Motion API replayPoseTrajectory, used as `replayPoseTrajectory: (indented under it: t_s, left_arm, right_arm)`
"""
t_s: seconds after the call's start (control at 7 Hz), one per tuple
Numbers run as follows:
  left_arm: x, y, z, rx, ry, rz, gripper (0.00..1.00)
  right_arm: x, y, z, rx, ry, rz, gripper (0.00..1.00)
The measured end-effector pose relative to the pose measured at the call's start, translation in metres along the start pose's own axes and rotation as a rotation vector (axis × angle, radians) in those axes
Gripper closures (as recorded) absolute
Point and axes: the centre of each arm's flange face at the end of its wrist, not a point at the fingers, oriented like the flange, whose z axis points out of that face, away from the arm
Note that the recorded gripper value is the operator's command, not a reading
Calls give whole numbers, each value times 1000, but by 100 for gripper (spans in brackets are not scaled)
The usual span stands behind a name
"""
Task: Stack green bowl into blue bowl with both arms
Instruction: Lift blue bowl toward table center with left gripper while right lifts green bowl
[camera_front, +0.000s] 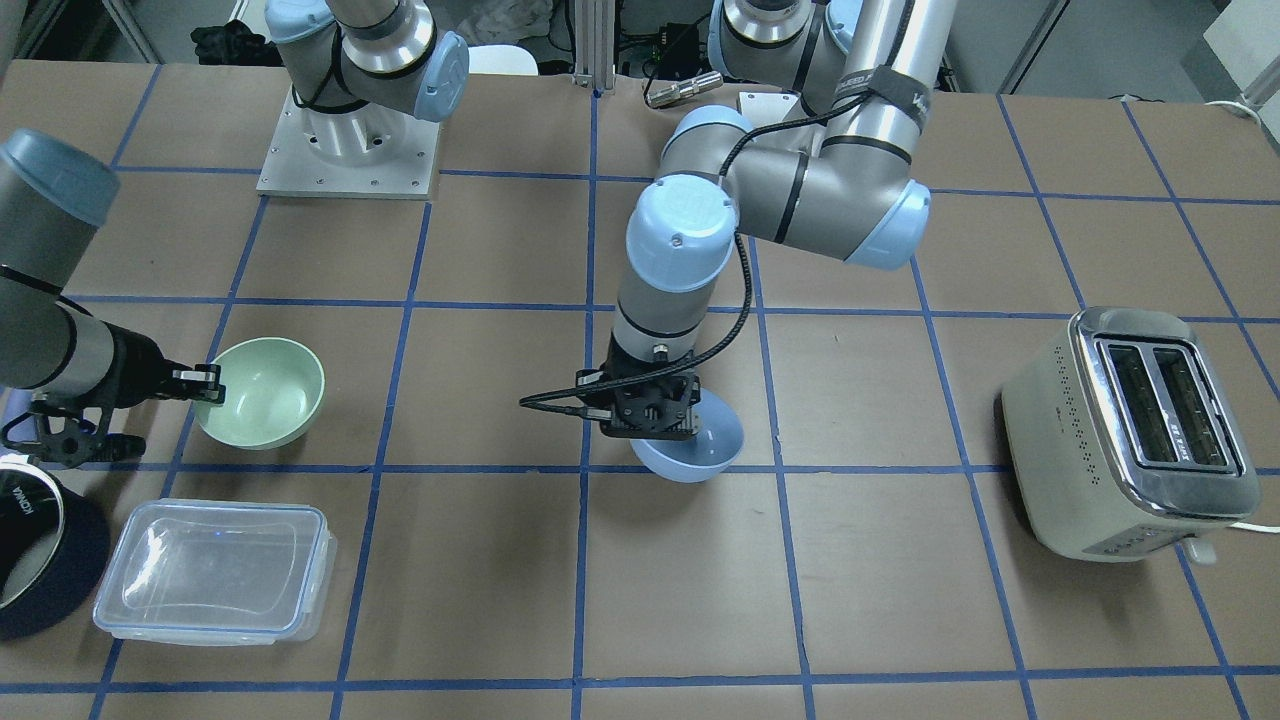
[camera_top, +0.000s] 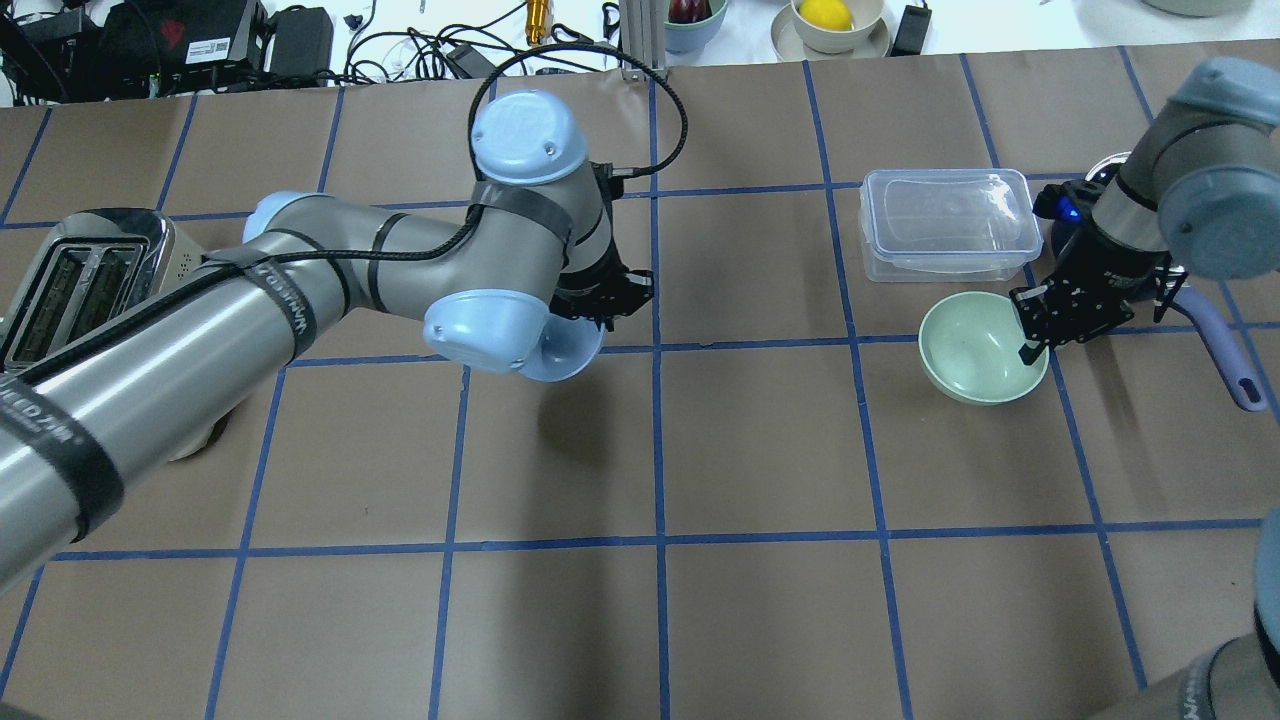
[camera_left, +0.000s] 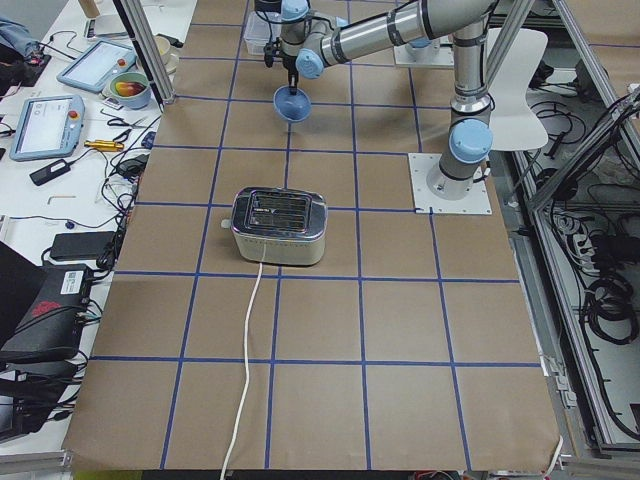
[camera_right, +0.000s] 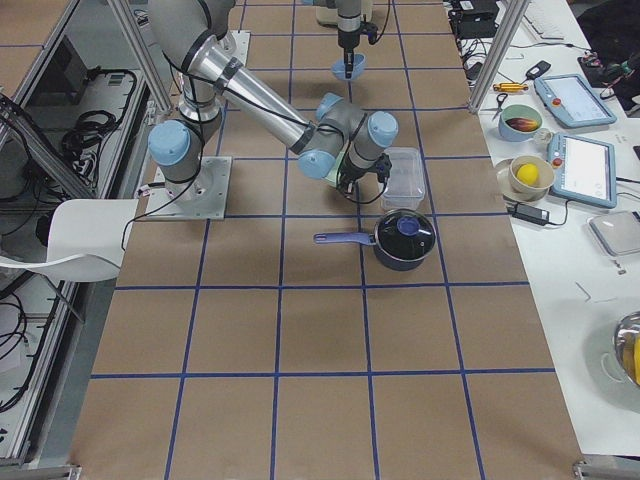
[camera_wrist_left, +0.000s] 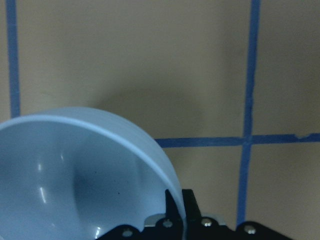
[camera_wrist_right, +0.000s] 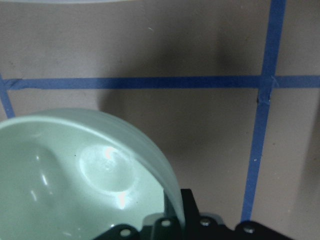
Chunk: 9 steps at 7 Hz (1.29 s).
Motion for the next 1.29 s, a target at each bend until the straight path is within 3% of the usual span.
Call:
replayPoseTrajectory:
  t_s: [0.29, 0.43, 0.57, 1.0, 1.29]
  left_arm:
    - [43, 4, 28, -22, -4, -26, 100]
    - [54, 7, 39, -31, -7, -27, 24]
    - [62, 11, 45, -32, -8, -21, 0]
    - [69, -3, 4, 33, 15, 17, 0]
    - [7, -36, -41, 31, -3, 93, 0]
  right_arm:
    - [2, -8, -37, -6, -2, -9, 100]
    - [2, -8, -42, -4, -3, -11, 100]
    - [3, -9, -43, -6, -4, -11, 100]
    - [0, -9, -49, 8, -12, -10, 100]
    - [-36, -12, -65, 59, -51, -28, 100]
